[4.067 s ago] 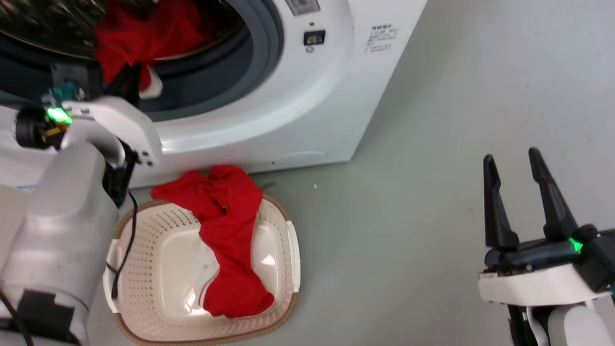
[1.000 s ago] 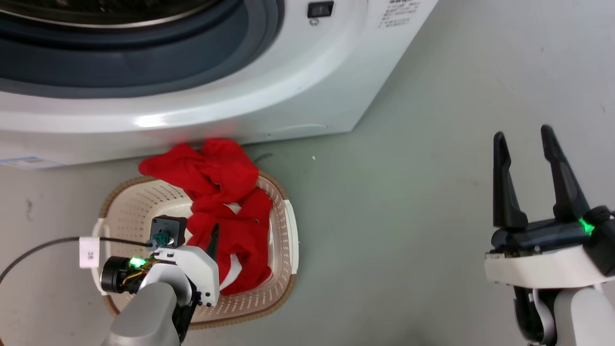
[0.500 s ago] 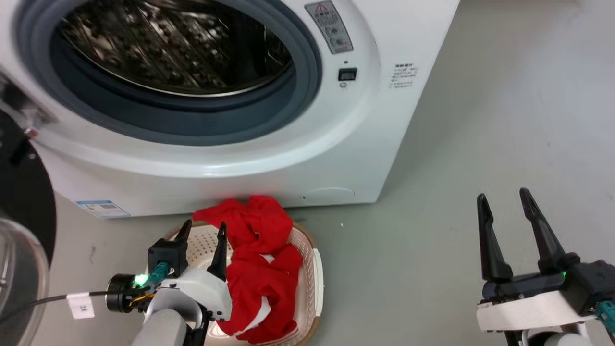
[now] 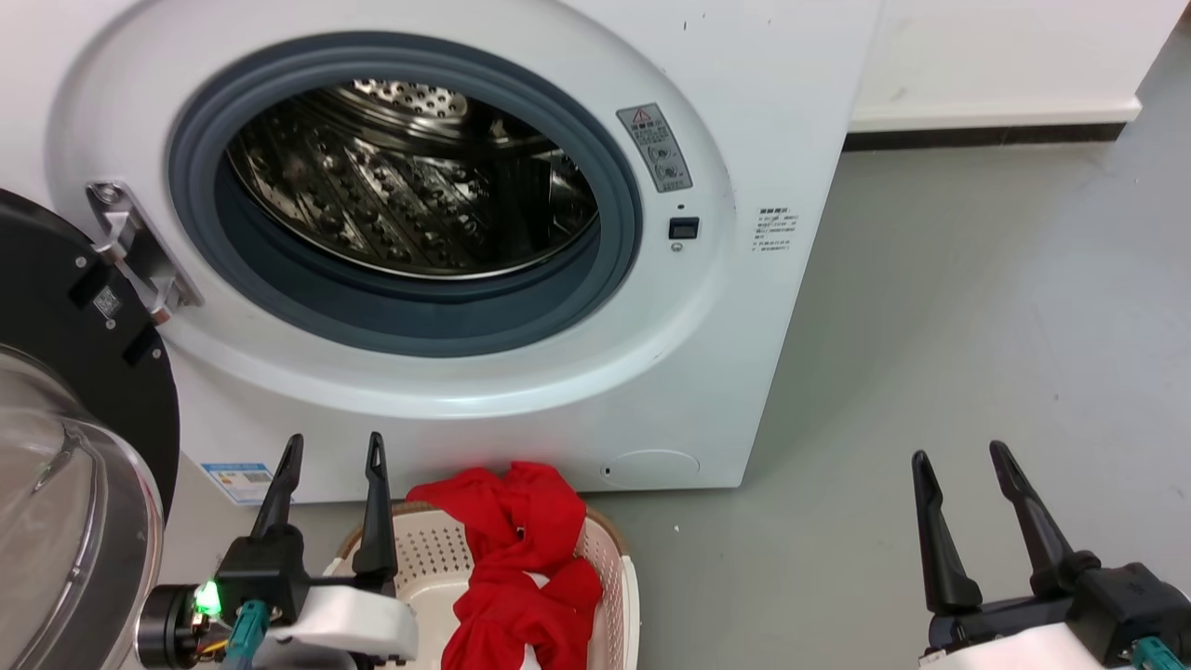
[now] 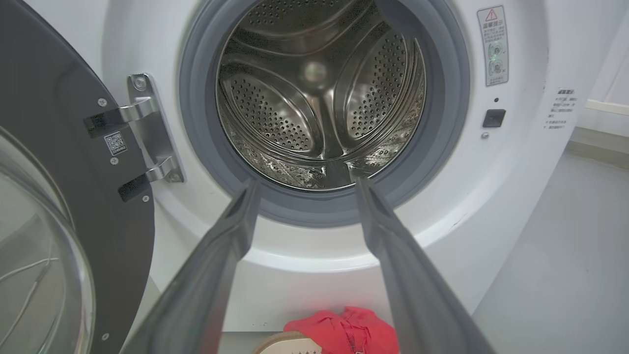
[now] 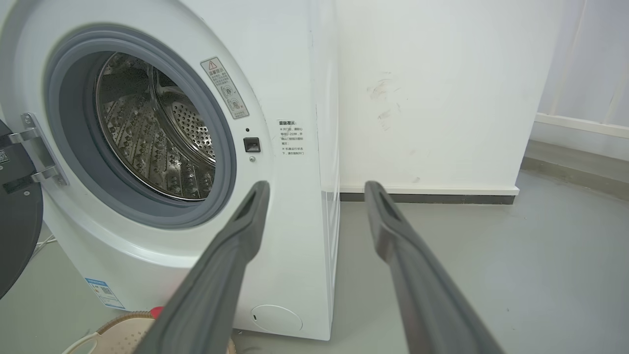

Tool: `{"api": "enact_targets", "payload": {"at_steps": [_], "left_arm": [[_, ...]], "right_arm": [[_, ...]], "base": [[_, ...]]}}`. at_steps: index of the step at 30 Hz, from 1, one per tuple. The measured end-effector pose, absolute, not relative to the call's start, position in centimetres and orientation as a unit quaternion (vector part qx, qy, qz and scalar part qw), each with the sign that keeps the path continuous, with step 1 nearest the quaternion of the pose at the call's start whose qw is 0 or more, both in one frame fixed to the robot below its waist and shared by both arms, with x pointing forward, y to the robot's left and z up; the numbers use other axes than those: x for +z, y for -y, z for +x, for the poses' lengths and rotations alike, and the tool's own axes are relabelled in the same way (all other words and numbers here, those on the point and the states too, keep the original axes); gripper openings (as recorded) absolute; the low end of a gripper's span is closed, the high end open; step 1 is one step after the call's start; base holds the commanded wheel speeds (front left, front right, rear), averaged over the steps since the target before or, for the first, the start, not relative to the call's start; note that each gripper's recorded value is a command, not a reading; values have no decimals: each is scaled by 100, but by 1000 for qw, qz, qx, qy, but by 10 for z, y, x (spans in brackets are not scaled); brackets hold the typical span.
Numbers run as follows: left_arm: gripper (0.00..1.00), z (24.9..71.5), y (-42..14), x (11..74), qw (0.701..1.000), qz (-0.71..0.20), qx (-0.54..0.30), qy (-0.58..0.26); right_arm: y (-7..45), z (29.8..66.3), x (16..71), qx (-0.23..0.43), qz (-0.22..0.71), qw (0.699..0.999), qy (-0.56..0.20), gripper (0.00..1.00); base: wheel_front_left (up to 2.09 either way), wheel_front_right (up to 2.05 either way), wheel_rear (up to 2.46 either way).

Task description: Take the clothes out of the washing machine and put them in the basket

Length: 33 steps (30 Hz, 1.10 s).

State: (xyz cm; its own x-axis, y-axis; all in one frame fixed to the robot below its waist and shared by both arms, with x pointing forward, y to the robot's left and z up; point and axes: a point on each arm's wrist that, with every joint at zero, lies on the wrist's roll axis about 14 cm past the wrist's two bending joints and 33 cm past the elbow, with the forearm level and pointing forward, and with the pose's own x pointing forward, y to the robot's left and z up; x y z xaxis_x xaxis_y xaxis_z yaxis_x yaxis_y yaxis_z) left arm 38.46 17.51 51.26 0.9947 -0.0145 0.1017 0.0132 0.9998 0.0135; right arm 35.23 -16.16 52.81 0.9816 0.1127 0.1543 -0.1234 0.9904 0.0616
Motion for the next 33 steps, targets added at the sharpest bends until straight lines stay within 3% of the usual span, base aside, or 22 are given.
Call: {"api": "enact_targets", "payload": {"at_steps": [13, 33], "left_arm": [[100, 357, -182, 528, 997, 12, 10, 76], [100, 353, -183, 527, 997, 15, 12, 74]], "right_arm": [[167, 339, 530, 51, 30, 995, 79, 100], [168, 337, 528, 50, 34, 995, 77, 100]], "base": [[0, 0, 0], [0, 0, 0]]}}
